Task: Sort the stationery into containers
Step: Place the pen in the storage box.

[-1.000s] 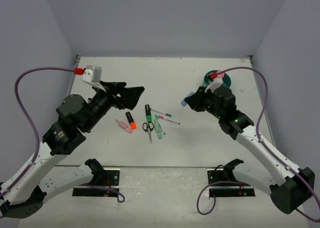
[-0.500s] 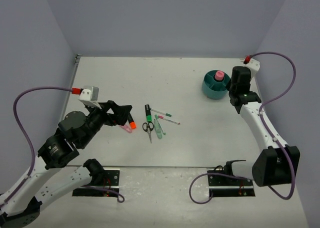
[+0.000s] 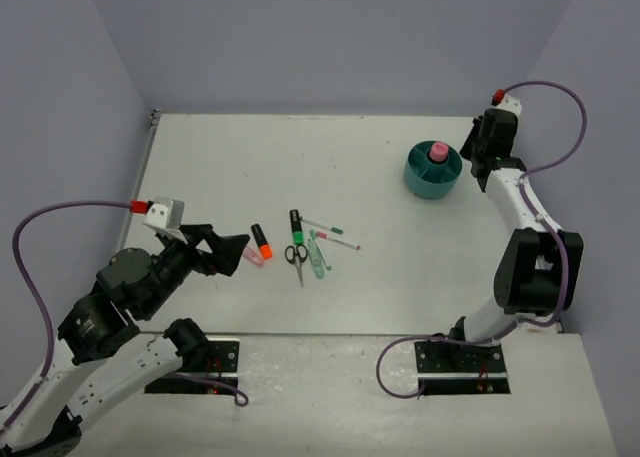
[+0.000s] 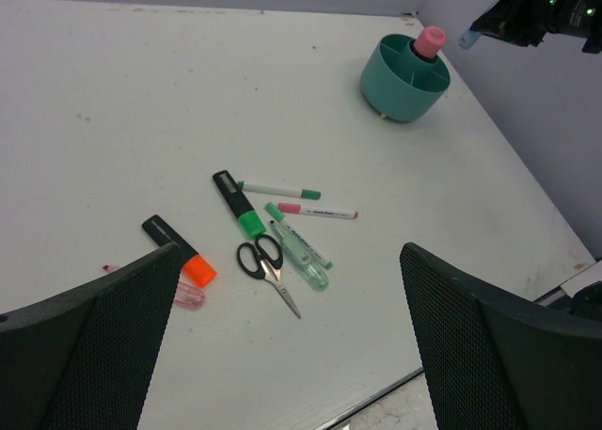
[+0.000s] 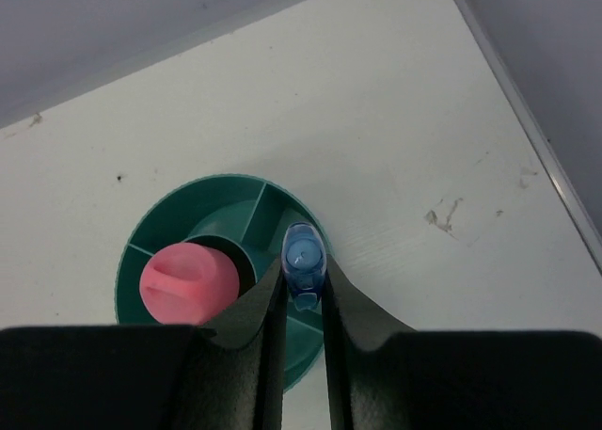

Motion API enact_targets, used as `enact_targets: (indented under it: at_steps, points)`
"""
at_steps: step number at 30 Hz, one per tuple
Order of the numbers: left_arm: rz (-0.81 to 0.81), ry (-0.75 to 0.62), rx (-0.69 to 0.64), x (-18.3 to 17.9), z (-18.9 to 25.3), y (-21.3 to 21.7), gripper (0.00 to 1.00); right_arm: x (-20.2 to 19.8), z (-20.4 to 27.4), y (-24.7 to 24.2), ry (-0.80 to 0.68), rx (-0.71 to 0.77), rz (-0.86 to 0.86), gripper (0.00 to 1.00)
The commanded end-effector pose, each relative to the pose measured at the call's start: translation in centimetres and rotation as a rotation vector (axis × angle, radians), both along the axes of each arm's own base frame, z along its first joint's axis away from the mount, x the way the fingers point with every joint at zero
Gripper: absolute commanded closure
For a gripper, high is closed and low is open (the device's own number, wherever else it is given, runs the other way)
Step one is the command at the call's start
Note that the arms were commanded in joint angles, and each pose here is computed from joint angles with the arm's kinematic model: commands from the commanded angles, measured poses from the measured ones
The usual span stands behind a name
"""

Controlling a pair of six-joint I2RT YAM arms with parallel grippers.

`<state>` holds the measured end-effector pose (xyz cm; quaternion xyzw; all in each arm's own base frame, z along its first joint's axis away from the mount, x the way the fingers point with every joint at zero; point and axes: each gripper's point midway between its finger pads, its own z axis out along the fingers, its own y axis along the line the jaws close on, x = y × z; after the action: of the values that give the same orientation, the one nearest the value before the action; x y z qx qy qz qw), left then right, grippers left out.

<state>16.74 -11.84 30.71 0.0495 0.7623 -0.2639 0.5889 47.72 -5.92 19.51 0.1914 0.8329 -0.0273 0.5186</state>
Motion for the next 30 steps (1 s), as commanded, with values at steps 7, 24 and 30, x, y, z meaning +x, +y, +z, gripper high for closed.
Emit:
enact_targets:
  at_steps: [7,24,30]
  points:
    - [-0.028,-0.103,-0.07,-1.7,1.1,1.3,0.0,2.5,-1.7,0.9,0.019,0.007,0.104,0.96]
    - [0.088,0.007,-0.014,0.3,-1.2,1.6,0.0,0.2,3.7,2.0,-0.046,0.106,0.062,0.44]
    - [0.259,0.166,0.057,2.6,-4.6,1.9,0.0,-3.6,11.9,8.9,-0.18,0.08,0.185,0.4]
